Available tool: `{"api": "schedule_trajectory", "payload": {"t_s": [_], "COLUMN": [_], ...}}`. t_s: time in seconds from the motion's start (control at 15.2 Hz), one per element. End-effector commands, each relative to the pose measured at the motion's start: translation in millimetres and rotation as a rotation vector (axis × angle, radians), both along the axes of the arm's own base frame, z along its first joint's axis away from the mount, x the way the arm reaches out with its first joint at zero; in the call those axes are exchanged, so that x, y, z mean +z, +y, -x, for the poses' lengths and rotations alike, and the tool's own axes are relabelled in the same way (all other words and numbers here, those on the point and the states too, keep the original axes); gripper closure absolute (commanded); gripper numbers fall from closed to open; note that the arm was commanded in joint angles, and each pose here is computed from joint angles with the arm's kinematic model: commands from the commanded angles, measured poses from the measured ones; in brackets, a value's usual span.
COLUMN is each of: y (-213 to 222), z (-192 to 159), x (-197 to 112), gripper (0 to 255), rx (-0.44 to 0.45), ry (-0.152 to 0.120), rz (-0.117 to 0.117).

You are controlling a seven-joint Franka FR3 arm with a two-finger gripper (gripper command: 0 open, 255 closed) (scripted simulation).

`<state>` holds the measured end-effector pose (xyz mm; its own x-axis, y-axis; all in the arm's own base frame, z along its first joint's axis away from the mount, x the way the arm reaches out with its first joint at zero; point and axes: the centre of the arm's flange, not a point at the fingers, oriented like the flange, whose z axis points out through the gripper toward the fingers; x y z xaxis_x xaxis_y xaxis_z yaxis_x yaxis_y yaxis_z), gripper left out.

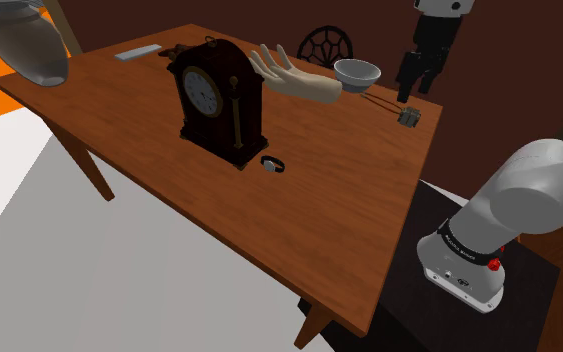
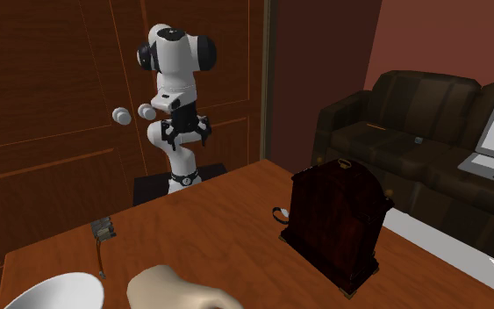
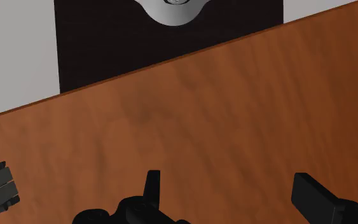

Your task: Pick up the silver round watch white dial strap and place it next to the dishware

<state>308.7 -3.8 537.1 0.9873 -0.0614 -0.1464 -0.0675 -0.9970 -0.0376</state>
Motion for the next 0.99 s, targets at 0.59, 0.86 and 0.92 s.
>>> {"api": "schedule_trajectory", "payload": {"t_s": [0.59,0.86,0.92], "y": [70,104,113], "z": [-63,-89,-95], "x": [-59,-83,-88], "gripper": [0,0,0], "rx": [0.110,0.160,0.172], "ry": [-0.044,-0.063,-0.068], "rz": [-0.062,-0.089,-0.096]}}
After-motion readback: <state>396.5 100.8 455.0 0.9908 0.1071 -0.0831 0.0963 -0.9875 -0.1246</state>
